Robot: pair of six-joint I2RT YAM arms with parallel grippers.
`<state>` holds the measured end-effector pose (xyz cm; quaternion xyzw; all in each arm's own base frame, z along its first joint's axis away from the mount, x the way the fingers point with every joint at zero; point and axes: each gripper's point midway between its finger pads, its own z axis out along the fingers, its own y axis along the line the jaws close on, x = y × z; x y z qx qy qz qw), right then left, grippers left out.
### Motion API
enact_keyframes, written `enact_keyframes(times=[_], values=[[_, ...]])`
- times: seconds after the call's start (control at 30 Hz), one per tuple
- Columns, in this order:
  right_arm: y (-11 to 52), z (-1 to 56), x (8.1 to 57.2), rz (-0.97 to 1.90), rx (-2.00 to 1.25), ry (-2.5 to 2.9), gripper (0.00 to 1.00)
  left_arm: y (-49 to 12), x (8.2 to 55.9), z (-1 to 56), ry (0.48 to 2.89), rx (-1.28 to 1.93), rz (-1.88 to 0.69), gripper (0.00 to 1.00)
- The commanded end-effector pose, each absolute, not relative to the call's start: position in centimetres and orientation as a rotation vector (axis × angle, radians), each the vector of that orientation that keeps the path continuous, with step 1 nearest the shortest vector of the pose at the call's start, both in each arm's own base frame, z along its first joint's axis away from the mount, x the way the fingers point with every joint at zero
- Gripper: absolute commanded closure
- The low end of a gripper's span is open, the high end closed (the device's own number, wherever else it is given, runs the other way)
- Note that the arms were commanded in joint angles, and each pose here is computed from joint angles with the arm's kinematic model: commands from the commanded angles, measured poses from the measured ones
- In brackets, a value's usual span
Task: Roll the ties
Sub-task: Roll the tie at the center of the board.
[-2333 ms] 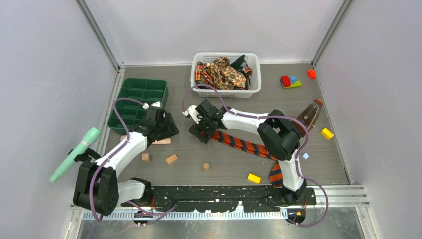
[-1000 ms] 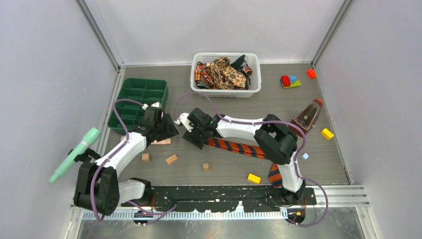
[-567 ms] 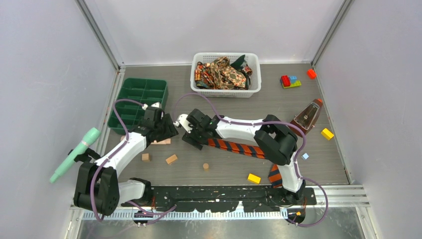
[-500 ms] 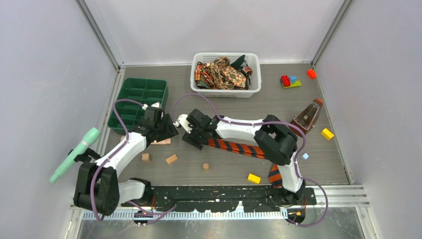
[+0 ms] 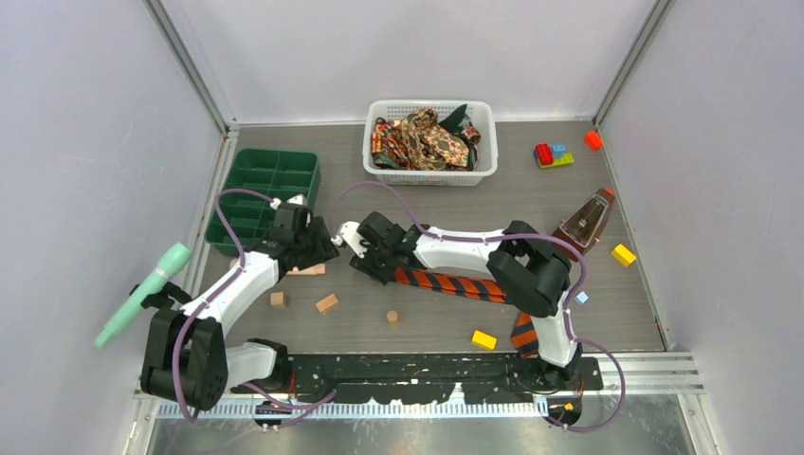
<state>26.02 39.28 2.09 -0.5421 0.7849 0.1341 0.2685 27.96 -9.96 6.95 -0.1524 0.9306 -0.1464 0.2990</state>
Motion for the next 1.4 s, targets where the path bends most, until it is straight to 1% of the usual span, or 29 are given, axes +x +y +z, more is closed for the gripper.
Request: enact_keyframes(times=[0.0, 0.03, 0.1, 0.3, 0.4, 0.7, 0.83, 0.93, 1.03, 1.07, 1.13, 1.17, 1.2, 1.23, 1.3, 1.37], values=[[35.5, -0.9, 23.4, 0.304, -1.53, 2.257, 0.47, -10.1, 28.0, 7.3, 2.462, -0.397, -0.409, 0.46], [35.6, -0.8, 23.5, 0.308, -1.523, 2.252, 0.4, -10.1, 27.9, 7.2, 2.465, -0.398, -0.41, 0.47], [35.7, -0.4, 23.6, 0.308, -1.511, 2.248, 0.33, -10.1, 27.9, 7.3, 2.464, -0.398, -0.411, 0.46], [36.4, 2.0, 24.7, 0.296, -1.441, 2.212, 0.19, -10.0, 27.9, 7.4, 2.46, -0.402, -0.408, 0.45], [37.2, 3.6, 25.1, 0.329, -1.4, 2.187, 0.14, -10.0, 28.0, 7.5, 2.457, -0.405, -0.408, 0.43], [40.0, 8.4, 25.0, 0.523, -1.271, 2.102, 0.1, -10.1, 28.0, 7.6, 2.455, -0.407, -0.415, 0.41], [41.0, 11.4, 25.3, 0.598, -1.16, 2.049, 0.1, -10.1, 28.1, 7.9, 2.448, -0.404, -0.421, 0.4], [40.4, 13.3, 26.3, 0.579, -0.978, 2.072, 0.1, -10.4, 28.4, 8.2, 2.442, -0.403, -0.438, 0.39], [38.8, 15.0, 27.3, 0.537, -0.725, 2.13, 0.12, -11.1, 28.6, 8.4, 2.438, -0.382, -0.485, 0.4], [38.5, 15.1, 27.3, 0.537, -0.67, 2.149, 0.14, -11.4, 28.7, 8.5, 2.435, -0.369, -0.506, 0.42], [37.7, 15.2, 27.1, 0.544, -0.532, 2.202, 0.23, -12.1, 28.8, 8.6, 2.432, -0.347, -0.557, 0.48], [37.4, 15.0, 26.8, 0.562, -0.461, 2.238, 0.31, -12.5, 28.9, 8.6, 2.432, -0.337, -0.582, 0.5], [37.3, 14.8, 26.6, 0.575, -0.428, 2.254, 0.35, -12.9, 29.0, 8.7, 2.429, -0.328, -0.608, 0.53], [37.2, 14.7, 26.2, 0.608, -0.36, 2.278, 0.43, -13.2, 29.0, 8.6, 2.432, -0.322, -0.624, 0.55], [37.2, 14.5, 25.6, 0.66, -0.274, 2.304, 0.51, -13.5, 29.0, 8.6, 2.432, -0.313, -0.648, 0.57], [37.5, 14.5, 25.3, 0.705, -0.216, 2.324, 0.55, -14.0, 29.0, 8.6, 2.428, -0.302, -0.673, 0.59]])
